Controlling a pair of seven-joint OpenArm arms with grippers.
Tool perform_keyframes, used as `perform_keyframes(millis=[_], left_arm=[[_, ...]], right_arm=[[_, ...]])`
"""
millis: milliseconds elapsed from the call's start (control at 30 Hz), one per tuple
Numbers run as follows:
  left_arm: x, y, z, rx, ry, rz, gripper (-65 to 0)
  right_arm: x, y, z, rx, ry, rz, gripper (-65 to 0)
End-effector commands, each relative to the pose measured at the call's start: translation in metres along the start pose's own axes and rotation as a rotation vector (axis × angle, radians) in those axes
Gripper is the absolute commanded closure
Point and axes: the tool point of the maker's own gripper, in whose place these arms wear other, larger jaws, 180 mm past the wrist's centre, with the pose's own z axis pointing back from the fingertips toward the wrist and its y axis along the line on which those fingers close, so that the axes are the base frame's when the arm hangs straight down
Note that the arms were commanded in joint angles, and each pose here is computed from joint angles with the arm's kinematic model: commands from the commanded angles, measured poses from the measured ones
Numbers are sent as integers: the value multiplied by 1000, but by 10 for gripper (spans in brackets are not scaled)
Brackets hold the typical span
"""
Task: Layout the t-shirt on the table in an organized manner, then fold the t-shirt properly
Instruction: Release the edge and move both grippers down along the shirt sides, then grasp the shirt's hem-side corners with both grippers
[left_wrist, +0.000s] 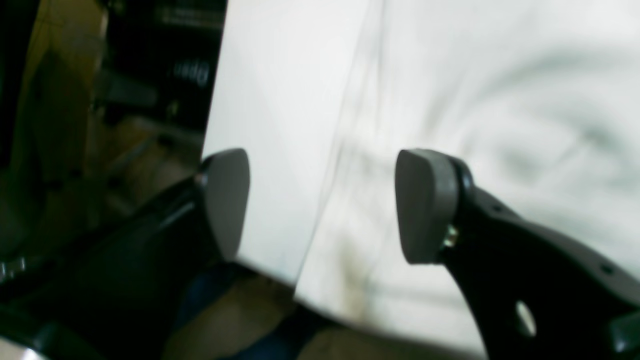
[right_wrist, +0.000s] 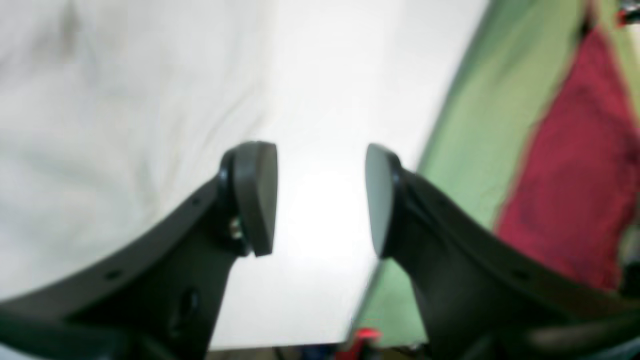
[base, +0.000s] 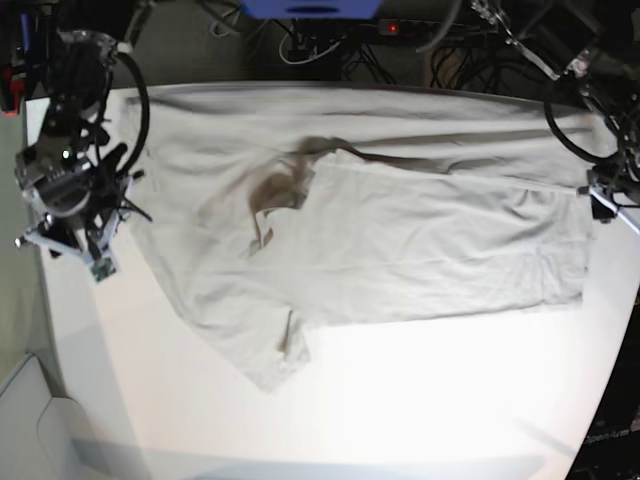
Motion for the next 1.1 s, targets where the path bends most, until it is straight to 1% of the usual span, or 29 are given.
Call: perform_keyframes(millis=[0, 100, 233, 300, 400, 500, 633, 700, 767, 833, 1000, 1067], left_arm=[[15, 9, 5, 29, -42, 7, -443], [25, 9, 0, 19, -56, 24, -443], [30, 11, -16, -6, -47, 51, -443], [28, 8, -28, -36, -22, 71, -443], [31, 2, -42, -75, -9, 100, -443], [51, -5, -51, -106, -80, 131, -443], [71, -17, -65, -156, -164, 181, -443], [78, -18, -73, -154, -189, 235, -443], [82, -11, -80, -128, -219, 295, -443], [88, -15, -89, -133, -248, 330, -443], [99, -48, -105, -205, -280, 265, -443], [102, -58, -107, -224, -290, 242, -443]], right_arm=[[6, -27, 3, -80, 10, 2, -291], [19, -43, 2, -127, 18, 15, -291], [43, -36, -12, -89, -19, 41, -291], [55, -26, -26, -43, -15, 60, -291], [76, -8, -49, 38, -6, 83, -291], [104, 9, -68, 118, -48, 68, -291], [126, 30, -94, 223, -69, 49, -291], [133, 38, -103, 264, -81, 40, -291], [139, 45, -112, 304, -100, 27, -292], [145, 53, -119, 339, -126, 14, -292], [149, 61, -132, 393, -179, -22, -292], [147, 57, -136, 395, -191, -33, -292]])
